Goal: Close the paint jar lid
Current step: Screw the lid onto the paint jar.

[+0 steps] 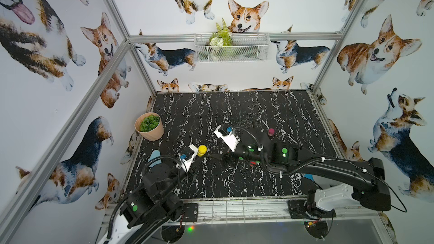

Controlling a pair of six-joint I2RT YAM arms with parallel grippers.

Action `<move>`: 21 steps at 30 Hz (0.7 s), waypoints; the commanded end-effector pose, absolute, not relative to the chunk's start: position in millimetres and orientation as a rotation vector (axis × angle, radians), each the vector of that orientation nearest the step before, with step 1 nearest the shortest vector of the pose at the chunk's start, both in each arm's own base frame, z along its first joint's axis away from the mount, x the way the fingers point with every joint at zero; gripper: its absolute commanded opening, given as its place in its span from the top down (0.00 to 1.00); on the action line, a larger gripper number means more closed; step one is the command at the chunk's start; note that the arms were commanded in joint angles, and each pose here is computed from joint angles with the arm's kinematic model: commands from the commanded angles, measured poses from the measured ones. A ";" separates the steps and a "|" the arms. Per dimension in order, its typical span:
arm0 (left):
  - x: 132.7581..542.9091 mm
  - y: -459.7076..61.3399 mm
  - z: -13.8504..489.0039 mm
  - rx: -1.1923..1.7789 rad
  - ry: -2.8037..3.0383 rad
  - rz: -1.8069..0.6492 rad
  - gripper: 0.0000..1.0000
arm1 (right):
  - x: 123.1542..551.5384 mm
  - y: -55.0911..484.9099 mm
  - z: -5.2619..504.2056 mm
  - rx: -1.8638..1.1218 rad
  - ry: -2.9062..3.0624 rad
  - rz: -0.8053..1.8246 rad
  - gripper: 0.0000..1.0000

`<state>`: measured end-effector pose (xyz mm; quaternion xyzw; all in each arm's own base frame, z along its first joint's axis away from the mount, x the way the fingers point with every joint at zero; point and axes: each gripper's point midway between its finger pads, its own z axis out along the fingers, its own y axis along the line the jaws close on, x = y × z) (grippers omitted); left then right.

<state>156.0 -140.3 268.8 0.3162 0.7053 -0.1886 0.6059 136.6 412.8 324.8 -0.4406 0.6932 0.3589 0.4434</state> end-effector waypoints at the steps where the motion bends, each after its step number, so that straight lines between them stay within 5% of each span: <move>1: 150.1 -152.3 280.9 0.765 1.575 -0.510 0.73 | 120.4 404.0 339.5 -1.306 1.543 0.861 0.13; 21: 136.3 -170.8 279.5 0.856 1.547 -0.629 0.74 | 107.8 425.5 328.9 -1.634 1.291 0.889 0.47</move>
